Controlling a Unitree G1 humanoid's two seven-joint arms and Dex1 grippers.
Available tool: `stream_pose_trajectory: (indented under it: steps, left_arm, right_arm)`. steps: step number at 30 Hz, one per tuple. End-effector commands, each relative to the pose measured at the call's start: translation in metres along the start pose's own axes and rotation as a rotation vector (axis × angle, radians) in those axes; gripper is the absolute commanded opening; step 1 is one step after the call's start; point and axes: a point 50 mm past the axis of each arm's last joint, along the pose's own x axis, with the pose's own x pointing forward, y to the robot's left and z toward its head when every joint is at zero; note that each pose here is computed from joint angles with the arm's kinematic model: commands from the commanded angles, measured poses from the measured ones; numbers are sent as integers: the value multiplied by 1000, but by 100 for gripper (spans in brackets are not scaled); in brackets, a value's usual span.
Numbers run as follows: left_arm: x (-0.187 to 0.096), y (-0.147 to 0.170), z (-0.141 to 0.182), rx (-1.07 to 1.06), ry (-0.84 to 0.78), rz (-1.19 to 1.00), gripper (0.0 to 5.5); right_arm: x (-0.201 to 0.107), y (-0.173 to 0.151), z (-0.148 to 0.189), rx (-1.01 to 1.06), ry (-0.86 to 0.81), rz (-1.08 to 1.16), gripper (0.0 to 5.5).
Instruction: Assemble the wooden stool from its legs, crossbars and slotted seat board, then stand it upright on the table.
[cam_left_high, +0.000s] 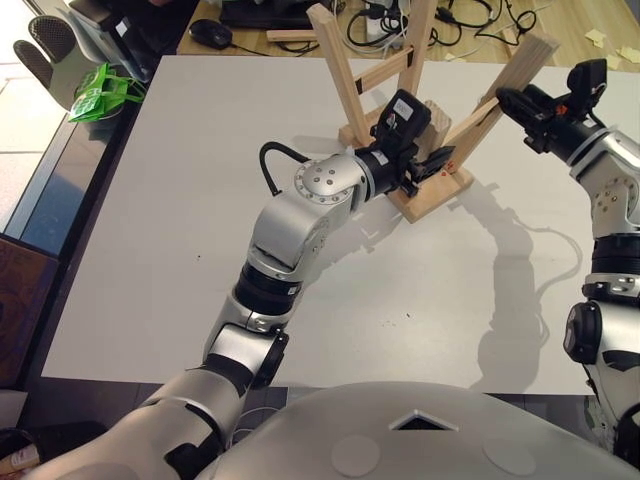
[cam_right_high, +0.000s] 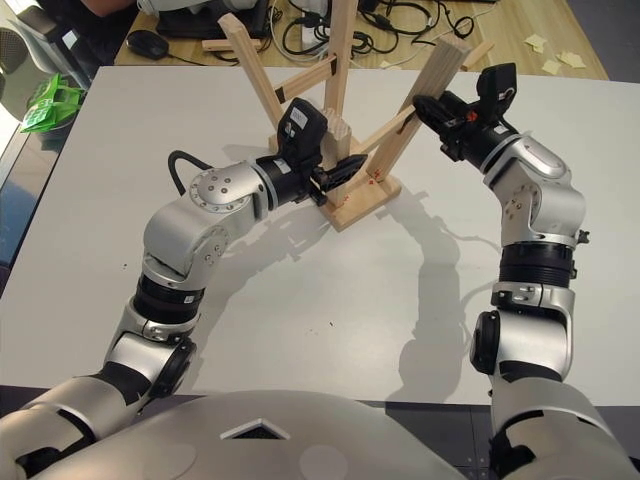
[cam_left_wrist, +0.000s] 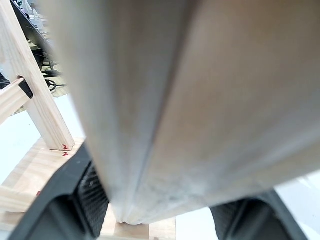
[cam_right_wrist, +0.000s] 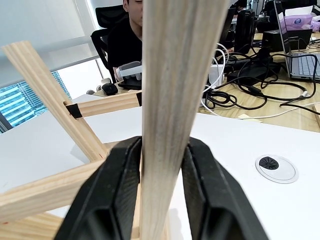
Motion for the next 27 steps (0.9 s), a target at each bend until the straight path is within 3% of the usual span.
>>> stream_pose_trajectory:
  steps: [1,27]
  left_arm:
    - [-2,1,-26,-49,123,-6,233]
    - [-4,2,-27,-51,132,0,233]
  right_arm:
    - [-17,-14,-6,-39,42,-101,111]
    - [-41,-10,-28,-179,56,-44,110]
